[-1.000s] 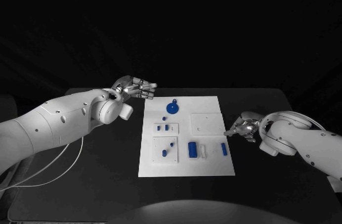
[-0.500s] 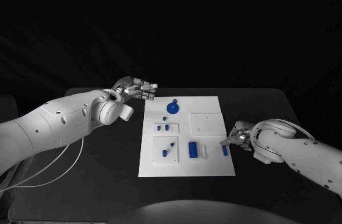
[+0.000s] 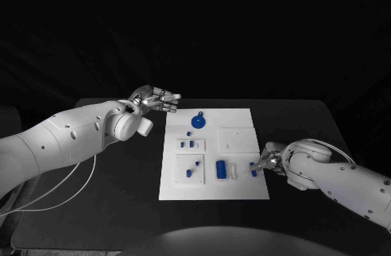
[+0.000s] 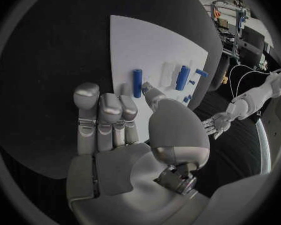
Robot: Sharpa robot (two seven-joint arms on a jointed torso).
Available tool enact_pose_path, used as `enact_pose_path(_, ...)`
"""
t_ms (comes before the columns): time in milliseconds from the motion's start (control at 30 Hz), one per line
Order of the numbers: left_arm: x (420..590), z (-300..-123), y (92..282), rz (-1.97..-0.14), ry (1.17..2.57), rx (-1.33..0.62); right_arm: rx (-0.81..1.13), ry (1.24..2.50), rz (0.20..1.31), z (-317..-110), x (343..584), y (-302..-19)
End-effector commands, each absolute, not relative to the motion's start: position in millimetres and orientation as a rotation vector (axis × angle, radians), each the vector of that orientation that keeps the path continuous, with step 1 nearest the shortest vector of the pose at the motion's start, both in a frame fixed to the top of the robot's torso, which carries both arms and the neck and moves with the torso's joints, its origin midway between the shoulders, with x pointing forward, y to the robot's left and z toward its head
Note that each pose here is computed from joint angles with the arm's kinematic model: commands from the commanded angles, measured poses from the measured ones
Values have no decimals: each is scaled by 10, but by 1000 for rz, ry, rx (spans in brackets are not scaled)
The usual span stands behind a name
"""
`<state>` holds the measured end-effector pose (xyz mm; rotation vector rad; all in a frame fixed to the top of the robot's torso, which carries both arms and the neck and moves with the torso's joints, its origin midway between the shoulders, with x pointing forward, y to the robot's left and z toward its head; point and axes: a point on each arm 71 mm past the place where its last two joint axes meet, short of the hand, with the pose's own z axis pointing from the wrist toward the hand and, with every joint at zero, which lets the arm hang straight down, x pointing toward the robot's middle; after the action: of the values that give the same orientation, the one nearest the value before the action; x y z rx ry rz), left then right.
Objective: Assemble the parts on the task board
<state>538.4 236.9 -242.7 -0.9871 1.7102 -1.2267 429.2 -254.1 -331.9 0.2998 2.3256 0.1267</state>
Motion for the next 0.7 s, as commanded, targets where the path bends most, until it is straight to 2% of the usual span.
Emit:
enact_pose_path(33, 5380, -2418, 2354, -1239, 1708, -977, 233, 2313, 37, -3360, 4280, -2569)
enact_pose_path(400, 5377, -2428, 2349, -1240, 1724, -981, 148, 2342, 41, -3500, 4170, -2369)
enact_pose_path(700, 5377, -2432, 2345, -1240, 1731, -982, 96, 2386, 27, -3576, 4097, -2317)
